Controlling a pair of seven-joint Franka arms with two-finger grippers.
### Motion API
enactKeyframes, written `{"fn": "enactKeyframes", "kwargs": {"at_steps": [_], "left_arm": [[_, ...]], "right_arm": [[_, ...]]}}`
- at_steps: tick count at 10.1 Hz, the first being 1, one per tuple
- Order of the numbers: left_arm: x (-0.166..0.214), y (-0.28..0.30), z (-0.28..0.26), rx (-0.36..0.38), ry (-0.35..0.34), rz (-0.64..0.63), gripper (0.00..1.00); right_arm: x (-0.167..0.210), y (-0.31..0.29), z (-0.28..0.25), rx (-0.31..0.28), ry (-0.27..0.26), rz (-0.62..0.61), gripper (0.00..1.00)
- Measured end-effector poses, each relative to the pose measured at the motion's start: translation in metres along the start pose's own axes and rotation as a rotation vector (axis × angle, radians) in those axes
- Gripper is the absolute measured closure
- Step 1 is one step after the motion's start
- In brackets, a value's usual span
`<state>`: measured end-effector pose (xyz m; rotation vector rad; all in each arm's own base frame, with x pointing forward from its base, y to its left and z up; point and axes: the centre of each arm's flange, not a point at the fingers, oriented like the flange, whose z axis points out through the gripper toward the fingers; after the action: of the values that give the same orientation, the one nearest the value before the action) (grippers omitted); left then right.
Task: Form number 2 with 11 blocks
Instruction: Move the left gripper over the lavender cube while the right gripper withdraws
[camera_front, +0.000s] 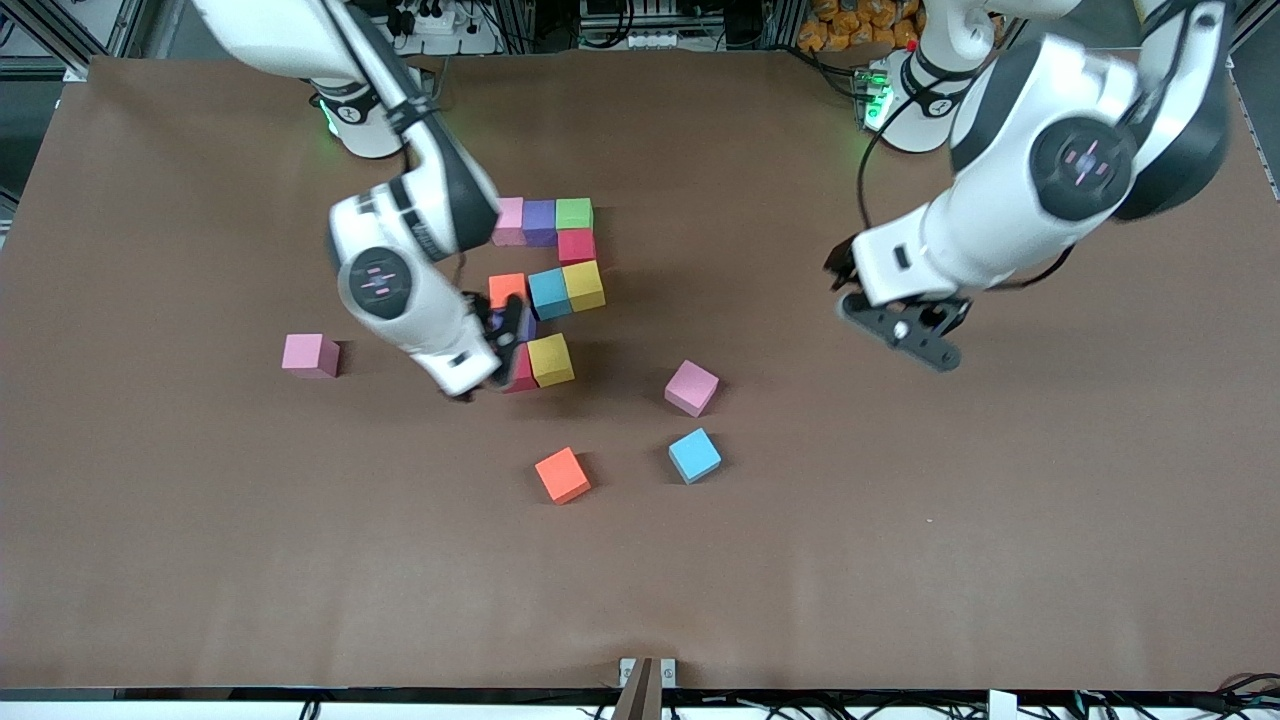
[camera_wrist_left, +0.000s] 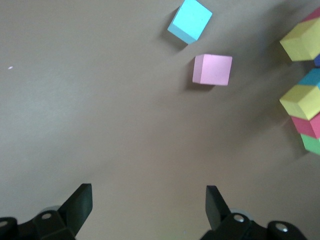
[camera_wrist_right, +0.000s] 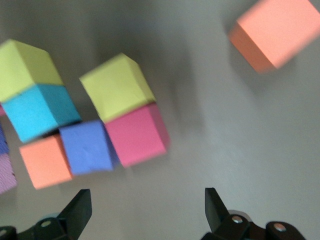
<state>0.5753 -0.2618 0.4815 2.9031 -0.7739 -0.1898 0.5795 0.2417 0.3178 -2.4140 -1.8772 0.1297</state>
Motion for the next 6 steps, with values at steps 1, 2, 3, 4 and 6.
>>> {"fn": "enactKeyframes", "kwargs": {"at_steps": [1,2,3,4,6], "left_arm": [[0.014,0.010,0.023,-0.001,0.009,0.015,0.00],[0.027,0.027,0.048,0.002,0.018,0.042,0.00],[0.040,0.051,0.076,0.007,0.028,0.077,0.00],[0.050,0.076,0.107,0.013,0.042,0.112,0.00],[0.059,0.104,0.168,0.026,0.105,0.146,0.00]], "right_arm": [[-0.033,0.022,-0.004,-0.013,-0.009,0.078,0.00],[-0.070,0.044,-0.008,-0.023,-0.010,0.175,0.00],[-0.110,0.065,-0.013,-0.029,-0.001,0.302,0.00],[-0.147,0.081,-0.019,-0.034,0.013,0.448,0.00],[-0.203,0.096,-0.041,-0.036,0.050,0.733,0.00]]}}
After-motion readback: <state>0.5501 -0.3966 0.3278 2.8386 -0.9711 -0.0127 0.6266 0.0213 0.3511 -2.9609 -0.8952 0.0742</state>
